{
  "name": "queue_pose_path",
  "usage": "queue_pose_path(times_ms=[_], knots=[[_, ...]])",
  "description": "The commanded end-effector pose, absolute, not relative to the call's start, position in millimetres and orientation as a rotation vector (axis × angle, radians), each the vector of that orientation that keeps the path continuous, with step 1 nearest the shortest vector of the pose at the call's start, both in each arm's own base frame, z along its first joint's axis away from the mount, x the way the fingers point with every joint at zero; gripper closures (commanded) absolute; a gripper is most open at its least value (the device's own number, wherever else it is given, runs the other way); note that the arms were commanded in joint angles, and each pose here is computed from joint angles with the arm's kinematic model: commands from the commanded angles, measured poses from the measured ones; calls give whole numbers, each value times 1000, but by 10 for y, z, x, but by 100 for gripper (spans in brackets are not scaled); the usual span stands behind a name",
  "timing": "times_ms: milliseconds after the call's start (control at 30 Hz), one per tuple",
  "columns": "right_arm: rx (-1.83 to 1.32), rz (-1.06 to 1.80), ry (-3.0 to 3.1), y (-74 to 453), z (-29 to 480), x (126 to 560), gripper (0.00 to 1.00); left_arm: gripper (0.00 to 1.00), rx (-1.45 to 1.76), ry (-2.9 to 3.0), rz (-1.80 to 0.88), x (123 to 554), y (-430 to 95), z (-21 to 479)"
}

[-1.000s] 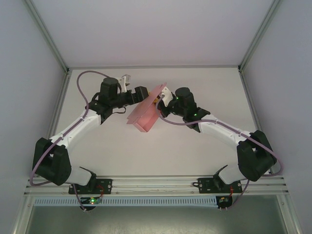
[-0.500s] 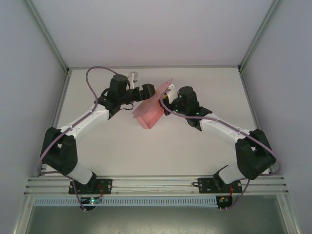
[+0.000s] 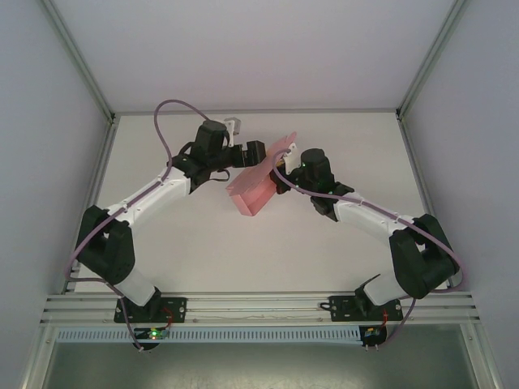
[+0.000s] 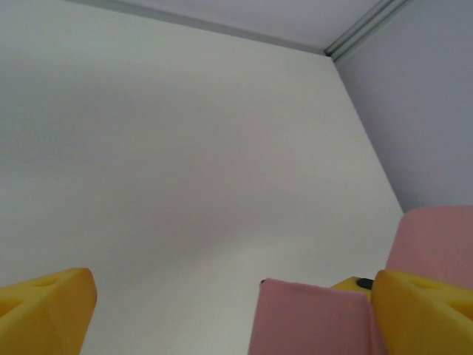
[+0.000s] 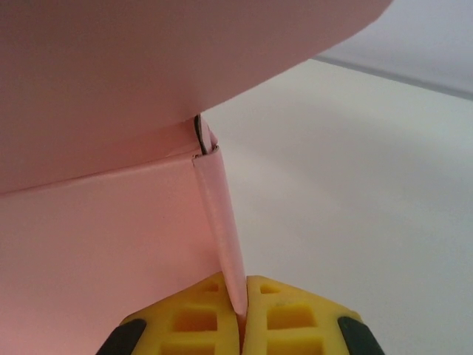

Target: Assemble paper box

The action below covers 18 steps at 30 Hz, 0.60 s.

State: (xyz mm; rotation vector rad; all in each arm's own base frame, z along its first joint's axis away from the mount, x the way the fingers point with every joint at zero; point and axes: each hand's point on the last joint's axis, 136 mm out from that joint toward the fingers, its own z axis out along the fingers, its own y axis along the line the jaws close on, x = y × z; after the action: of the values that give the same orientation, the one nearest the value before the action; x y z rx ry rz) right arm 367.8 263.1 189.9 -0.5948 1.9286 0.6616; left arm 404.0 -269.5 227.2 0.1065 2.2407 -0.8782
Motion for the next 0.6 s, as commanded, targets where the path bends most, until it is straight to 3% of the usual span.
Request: queue_pose_path(times_ms=[0,267,567], knots=[[-483,708,1581,2676,3014,3796,100,0,446,2561,-840,3136,-2990,1625],[-346,520,2149,2159,1641,3460,100,0,16,2453,-449,3773,-1811,2129],[33,331,2539,1759,779,3245,100,0,-206,2438,-270,3908,-1116,2152]])
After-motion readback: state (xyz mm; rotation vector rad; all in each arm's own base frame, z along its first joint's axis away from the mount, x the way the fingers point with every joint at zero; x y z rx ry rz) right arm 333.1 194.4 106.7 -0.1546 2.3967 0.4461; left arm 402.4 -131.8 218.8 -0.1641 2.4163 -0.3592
